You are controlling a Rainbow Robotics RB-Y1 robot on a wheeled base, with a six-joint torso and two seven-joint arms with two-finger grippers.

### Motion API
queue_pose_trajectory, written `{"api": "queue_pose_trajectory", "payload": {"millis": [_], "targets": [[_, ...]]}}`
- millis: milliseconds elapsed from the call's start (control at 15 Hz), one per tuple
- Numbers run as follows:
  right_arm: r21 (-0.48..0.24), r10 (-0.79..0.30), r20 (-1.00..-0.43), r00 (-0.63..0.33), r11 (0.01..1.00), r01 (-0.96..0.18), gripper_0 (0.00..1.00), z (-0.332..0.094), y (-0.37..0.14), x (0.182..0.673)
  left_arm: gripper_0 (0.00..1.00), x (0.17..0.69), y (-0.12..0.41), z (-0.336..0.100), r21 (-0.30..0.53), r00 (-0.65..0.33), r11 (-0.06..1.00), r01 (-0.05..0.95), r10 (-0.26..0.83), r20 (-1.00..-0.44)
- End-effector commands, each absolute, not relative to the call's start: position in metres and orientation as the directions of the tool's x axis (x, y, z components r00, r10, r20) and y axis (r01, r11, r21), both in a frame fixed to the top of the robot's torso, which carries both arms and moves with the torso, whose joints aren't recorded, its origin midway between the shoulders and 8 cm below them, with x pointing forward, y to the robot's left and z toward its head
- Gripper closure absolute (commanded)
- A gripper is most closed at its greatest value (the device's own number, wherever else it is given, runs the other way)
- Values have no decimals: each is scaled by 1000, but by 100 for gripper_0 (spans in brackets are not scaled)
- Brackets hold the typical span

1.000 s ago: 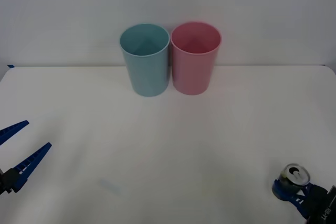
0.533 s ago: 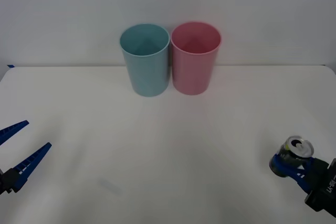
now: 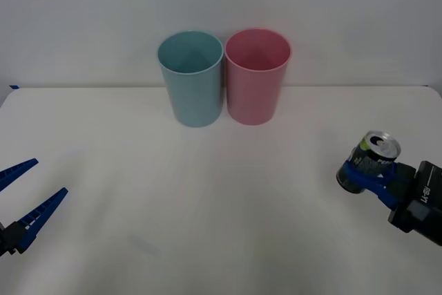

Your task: Grasp the object on the table and drop it into the matching bin: aluminum can to the light blue bin, PET bottle to the pink bin.

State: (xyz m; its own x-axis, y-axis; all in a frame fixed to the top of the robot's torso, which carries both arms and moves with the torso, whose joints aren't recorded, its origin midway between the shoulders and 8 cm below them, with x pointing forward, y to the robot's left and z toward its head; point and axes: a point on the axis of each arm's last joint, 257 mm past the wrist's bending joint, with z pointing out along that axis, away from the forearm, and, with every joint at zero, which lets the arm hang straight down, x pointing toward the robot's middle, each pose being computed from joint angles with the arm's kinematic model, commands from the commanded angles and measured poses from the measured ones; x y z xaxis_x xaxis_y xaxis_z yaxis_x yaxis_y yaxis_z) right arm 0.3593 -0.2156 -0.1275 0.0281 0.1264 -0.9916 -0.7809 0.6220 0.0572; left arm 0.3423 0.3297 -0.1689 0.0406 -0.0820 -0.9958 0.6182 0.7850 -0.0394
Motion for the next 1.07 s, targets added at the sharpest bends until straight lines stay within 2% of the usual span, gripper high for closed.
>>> {"api": "queue_pose_trajectory", "payload": {"millis": [67,400,667,1067], "targets": [[78,153,-988,22,620,-781,100,-104,-200,374,0,342,330,-169,-39,41,785,618,-82,-996],[115,224,-973,44,647,-754,100,-62,-163,406,0,342,330,-169,-39,41,785,618,-82,-996],[56,202,-974,105,660,-749,100,-42,-131,434,0,342,330,-169,-39,41,785,618,-82,-996],[-22,152,-979,139,593,-805,100,-21,-78,484,0,342,330,-169,-39,41,785,618,-82,-996]]}}
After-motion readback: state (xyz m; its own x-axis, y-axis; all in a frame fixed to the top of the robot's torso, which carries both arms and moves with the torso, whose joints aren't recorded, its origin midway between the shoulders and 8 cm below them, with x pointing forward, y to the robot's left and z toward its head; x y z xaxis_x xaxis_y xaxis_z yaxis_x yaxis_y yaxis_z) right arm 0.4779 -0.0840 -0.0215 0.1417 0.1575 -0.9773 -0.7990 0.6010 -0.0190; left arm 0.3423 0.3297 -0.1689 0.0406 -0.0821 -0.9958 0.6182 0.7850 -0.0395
